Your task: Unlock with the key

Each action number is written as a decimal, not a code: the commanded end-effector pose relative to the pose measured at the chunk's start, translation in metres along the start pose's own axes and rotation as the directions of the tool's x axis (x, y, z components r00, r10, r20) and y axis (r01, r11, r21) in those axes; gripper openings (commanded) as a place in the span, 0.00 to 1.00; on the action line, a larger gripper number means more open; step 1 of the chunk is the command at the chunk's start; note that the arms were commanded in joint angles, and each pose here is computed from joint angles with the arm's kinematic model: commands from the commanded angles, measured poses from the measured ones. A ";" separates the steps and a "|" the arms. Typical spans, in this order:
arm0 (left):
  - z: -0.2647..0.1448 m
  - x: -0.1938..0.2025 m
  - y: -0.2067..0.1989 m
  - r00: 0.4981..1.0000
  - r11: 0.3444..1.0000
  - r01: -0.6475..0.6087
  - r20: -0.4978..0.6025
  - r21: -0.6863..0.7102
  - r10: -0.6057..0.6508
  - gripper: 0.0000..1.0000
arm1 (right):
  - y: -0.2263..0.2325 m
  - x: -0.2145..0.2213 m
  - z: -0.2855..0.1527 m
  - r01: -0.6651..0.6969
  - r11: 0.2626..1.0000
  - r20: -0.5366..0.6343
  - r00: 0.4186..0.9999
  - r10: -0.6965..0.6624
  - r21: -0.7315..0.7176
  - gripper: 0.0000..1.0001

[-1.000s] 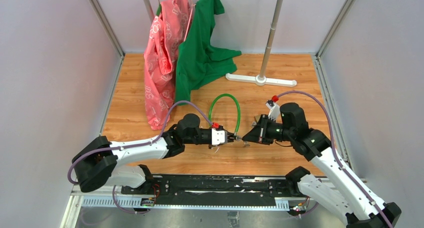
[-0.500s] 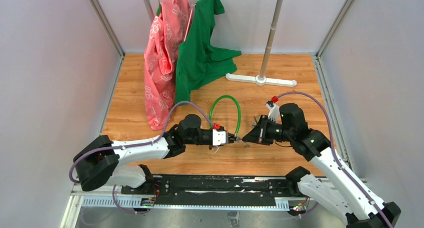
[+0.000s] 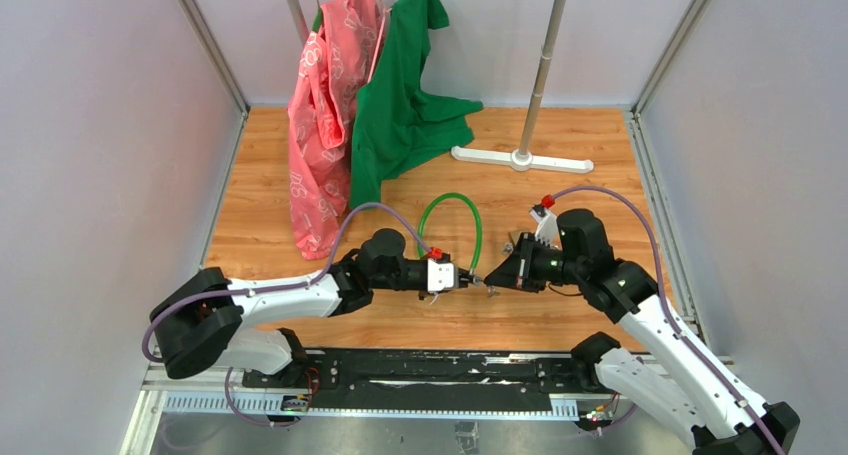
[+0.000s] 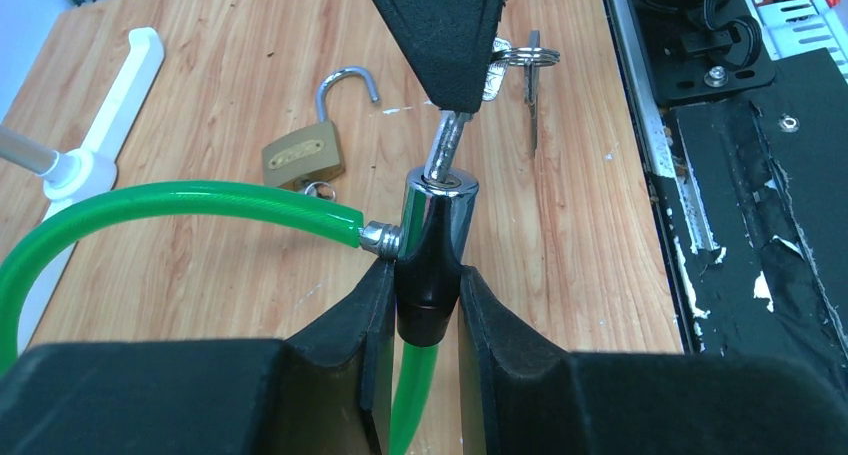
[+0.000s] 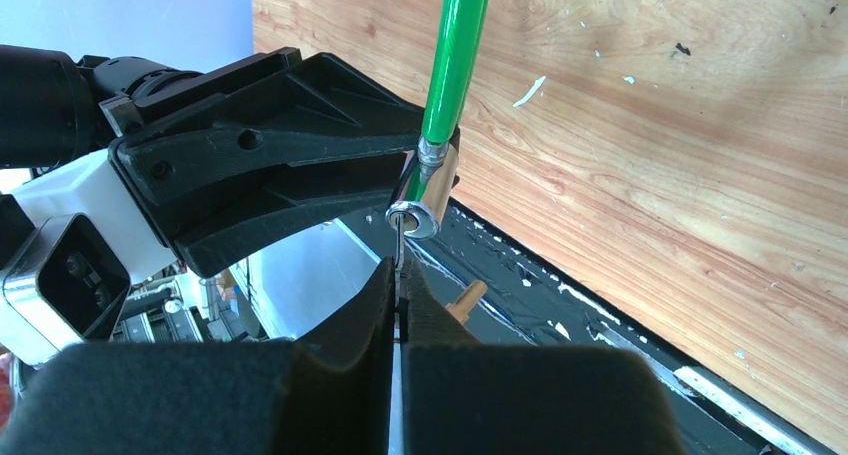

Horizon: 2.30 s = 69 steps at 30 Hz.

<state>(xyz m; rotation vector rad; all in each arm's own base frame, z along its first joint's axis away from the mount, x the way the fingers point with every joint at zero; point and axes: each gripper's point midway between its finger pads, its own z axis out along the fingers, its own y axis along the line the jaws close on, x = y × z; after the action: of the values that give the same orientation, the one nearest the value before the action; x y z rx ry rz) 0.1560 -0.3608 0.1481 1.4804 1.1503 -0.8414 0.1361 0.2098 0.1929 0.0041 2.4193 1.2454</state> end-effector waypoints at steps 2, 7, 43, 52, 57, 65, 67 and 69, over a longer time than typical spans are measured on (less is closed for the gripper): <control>0.006 -0.029 0.014 0.993 0.996 -0.079 0.083 -0.038 0.082 0.00 | -0.008 0.005 0.001 -0.034 0.999 -0.010 0.999 0.034 0.010 0.00; 0.006 -0.030 0.015 0.993 0.996 -0.078 0.087 -0.041 0.081 0.00 | -0.010 0.007 0.002 -0.040 0.999 -0.015 0.999 0.041 0.017 0.00; 0.011 -0.016 0.016 0.996 0.996 -0.075 0.048 -0.050 0.077 0.00 | -0.012 -0.002 -0.002 -0.043 0.998 0.036 0.999 0.041 0.052 0.00; 0.012 -0.016 0.014 0.996 0.996 -0.074 0.051 -0.040 0.076 0.00 | -0.009 -0.005 -0.001 -0.032 0.999 0.033 0.999 0.030 0.042 0.00; 0.012 -0.017 0.012 0.995 0.997 -0.075 0.055 -0.033 0.077 0.00 | -0.010 -0.006 0.002 -0.035 0.998 0.033 0.999 0.033 0.043 0.00; 0.013 -0.016 0.010 0.995 0.997 -0.074 0.058 -0.020 0.075 0.00 | -0.010 -0.008 0.002 -0.028 0.999 0.043 0.999 0.026 0.045 0.00; 0.014 -0.017 0.009 0.995 0.997 -0.076 0.060 -0.017 0.076 0.00 | -0.010 -0.009 0.003 -0.027 0.999 0.045 0.999 0.025 0.046 0.00; 0.014 -0.018 0.009 0.995 0.997 -0.076 0.062 -0.016 0.076 0.00 | -0.010 -0.009 0.002 -0.026 0.999 0.046 0.999 0.024 0.047 0.00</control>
<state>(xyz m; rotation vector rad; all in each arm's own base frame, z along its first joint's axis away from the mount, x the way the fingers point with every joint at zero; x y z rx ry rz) 0.1596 -0.3636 0.1332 1.4920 1.1854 -0.8221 0.1379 0.2059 0.1776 0.0762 2.4631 1.2036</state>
